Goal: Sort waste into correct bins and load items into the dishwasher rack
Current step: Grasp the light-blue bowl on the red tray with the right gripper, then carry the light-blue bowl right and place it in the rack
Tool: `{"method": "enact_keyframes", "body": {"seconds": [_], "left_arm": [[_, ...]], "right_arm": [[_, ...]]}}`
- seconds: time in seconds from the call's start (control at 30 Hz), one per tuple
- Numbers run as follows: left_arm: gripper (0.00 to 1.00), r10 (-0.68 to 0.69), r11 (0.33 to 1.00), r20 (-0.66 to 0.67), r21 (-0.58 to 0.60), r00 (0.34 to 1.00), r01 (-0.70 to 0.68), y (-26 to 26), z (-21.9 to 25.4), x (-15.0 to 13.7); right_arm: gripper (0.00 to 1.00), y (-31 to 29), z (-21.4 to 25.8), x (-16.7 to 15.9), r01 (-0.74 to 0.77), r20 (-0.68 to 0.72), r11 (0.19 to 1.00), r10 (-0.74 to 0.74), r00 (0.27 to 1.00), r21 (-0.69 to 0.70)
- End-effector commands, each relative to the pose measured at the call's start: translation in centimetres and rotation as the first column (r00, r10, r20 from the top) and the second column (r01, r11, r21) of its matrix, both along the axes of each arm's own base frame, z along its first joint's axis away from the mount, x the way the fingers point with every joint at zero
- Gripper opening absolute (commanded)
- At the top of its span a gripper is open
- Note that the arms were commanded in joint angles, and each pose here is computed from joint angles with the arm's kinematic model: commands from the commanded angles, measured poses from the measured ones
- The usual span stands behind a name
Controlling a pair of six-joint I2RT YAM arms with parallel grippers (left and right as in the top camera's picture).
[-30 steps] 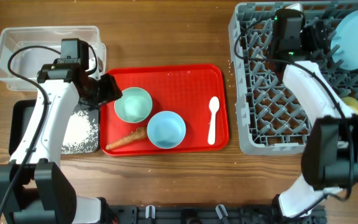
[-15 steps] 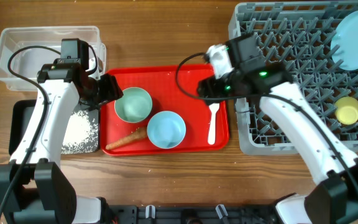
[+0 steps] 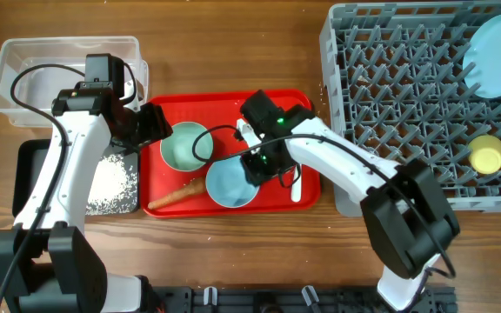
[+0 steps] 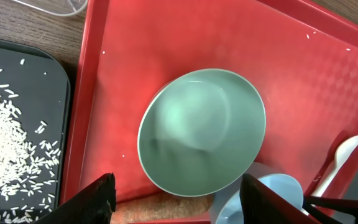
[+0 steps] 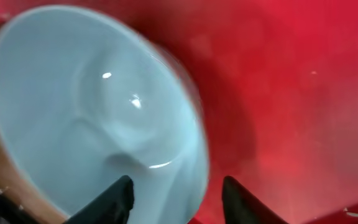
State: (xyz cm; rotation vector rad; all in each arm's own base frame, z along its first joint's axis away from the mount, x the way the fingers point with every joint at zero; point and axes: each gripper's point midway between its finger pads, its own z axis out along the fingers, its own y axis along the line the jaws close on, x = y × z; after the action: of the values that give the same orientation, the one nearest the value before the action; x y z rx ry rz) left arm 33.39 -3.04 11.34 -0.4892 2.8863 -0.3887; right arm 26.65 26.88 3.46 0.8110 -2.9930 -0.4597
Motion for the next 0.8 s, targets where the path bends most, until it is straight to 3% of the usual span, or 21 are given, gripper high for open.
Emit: {"method": "enact_keyframes", "body": {"seconds": [0.0,0.07,0.17,0.23,0.3,0.4,0.43,0.5,0.57,0.7,0.77], "left_arm": [[0.64,0.006,1.000,0.021,0.006,1.000,-0.006,0.2,0.6,0.2],[0.64,0.006,1.000,0.020,0.006,1.000,-0.006,0.2,0.6,0.2],[0.64,0.006,1.000,0.020,0.006,1.000,-0.006,0.2,0.6,0.2],[0.64,0.006,1.000,0.014,0.006,1.000,-0.006,0.2,0.5,0.0],[0.64,0.006,1.000,0.013,0.006,1.000,-0.006,0.2,0.5,0.0],[0.64,0.006,1.000,0.014,0.006,1.000,-0.006,0.2,0.5,0.0],[0.64,0.006,1.000,0.013,0.006,1.000,-0.006,0.2,0.5,0.0],[0.64,0.006,1.000,0.014,0.006,1.000,-0.006,0.2,0.5,0.0],[0.63,0.006,1.000,0.014,0.006,1.000,-0.006,0.2,0.5,0.0],[0.64,0.006,1.000,0.017,0.006,1.000,-0.006,0.2,0.6,0.1],[0.64,0.006,1.000,0.017,0.006,1.000,-0.006,0.2,0.6,0.1]], "right_arm": [[0.16,-0.8,-1.1,1.6,0.102,0.054,0.993,-0.098,0.994,-0.066],[0.05,-0.4,-1.0,2.1,0.117,0.071,0.992,-0.114,0.991,-0.047],[0.04,-1.2,0.2,3.4,0.155,0.096,0.987,-0.151,0.984,-0.035],[0.04,-3.7,3.1,6.4,0.230,0.206,0.972,-0.215,0.955,-0.053],[0.04,-7.2,7.7,9.8,0.335,0.371,0.941,-0.291,0.882,-0.058],[0.04,-13.9,16.6,14.3,0.425,0.645,0.904,-0.299,0.703,-0.044],[0.04,-17.1,19.8,15.4,0.481,0.738,0.875,-0.285,0.612,-0.060],[0.04,-23.3,24.3,16.5,0.613,0.860,0.783,-0.235,0.453,-0.109],[0.04,-28.7,26.9,16.9,0.732,0.919,0.662,-0.172,0.354,-0.159],[0.04,-39.6,29.0,16.8,0.938,0.974,0.299,-0.089,0.208,-0.173],[0.04,-42.3,28.2,16.6,0.967,0.978,0.177,-0.073,0.198,-0.183]]}}
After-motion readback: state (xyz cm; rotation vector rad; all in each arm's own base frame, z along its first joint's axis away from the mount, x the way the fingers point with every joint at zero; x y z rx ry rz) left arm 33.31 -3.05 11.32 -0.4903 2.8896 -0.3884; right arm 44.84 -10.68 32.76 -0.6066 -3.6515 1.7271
